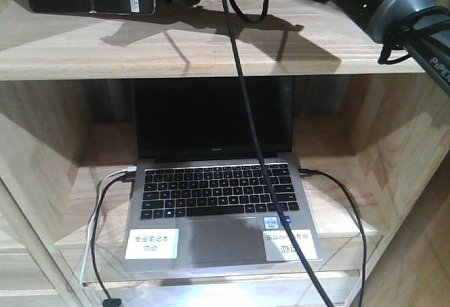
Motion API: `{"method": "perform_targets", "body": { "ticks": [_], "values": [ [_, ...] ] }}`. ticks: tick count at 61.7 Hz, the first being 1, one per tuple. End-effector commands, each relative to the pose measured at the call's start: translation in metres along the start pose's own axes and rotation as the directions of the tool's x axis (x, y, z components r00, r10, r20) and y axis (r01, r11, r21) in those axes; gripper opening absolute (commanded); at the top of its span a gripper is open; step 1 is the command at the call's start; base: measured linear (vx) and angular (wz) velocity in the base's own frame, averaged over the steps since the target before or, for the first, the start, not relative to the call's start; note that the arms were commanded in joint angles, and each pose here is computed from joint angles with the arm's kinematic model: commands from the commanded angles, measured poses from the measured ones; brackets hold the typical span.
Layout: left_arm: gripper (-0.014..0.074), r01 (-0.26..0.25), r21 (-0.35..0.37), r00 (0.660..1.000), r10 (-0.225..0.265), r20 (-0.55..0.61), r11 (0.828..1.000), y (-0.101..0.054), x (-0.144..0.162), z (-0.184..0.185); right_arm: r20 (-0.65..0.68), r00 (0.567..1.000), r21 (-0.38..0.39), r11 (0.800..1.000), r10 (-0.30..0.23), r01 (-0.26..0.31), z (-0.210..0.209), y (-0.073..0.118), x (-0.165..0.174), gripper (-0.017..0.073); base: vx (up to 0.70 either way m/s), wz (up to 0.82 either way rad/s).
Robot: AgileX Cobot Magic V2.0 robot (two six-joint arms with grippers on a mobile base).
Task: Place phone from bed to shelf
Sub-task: 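Lower the phone flat onto the upper shelf and open the right gripper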
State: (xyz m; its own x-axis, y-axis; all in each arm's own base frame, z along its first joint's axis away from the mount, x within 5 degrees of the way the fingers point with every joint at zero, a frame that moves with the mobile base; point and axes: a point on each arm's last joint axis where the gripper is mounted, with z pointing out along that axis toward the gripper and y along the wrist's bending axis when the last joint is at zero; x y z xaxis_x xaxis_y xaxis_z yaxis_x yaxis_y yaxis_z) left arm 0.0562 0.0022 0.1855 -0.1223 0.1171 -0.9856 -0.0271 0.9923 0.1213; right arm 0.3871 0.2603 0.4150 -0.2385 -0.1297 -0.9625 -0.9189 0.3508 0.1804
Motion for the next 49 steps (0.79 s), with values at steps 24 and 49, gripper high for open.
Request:
{"method": "perform_targets", "body": {
  "ticks": [24,49],
  "values": [
    [0.0001,0.015,-0.014,0.994,-0.014,0.106,1.0,0.002,-0.014,-0.003,0.106,0.994,0.029,0.999,-0.023,0.02,-0.017,0.009,-0.027,0.0086,0.0,0.0],
    [0.0001,0.015,-0.014,0.994,-0.014,0.106,1.0,0.002,-0.014,-0.003,0.058,0.998,0.093,0.995,-0.03,0.024,-0.017,0.003,-0.023,0.0483,0.0,0.0]
  ]
}}
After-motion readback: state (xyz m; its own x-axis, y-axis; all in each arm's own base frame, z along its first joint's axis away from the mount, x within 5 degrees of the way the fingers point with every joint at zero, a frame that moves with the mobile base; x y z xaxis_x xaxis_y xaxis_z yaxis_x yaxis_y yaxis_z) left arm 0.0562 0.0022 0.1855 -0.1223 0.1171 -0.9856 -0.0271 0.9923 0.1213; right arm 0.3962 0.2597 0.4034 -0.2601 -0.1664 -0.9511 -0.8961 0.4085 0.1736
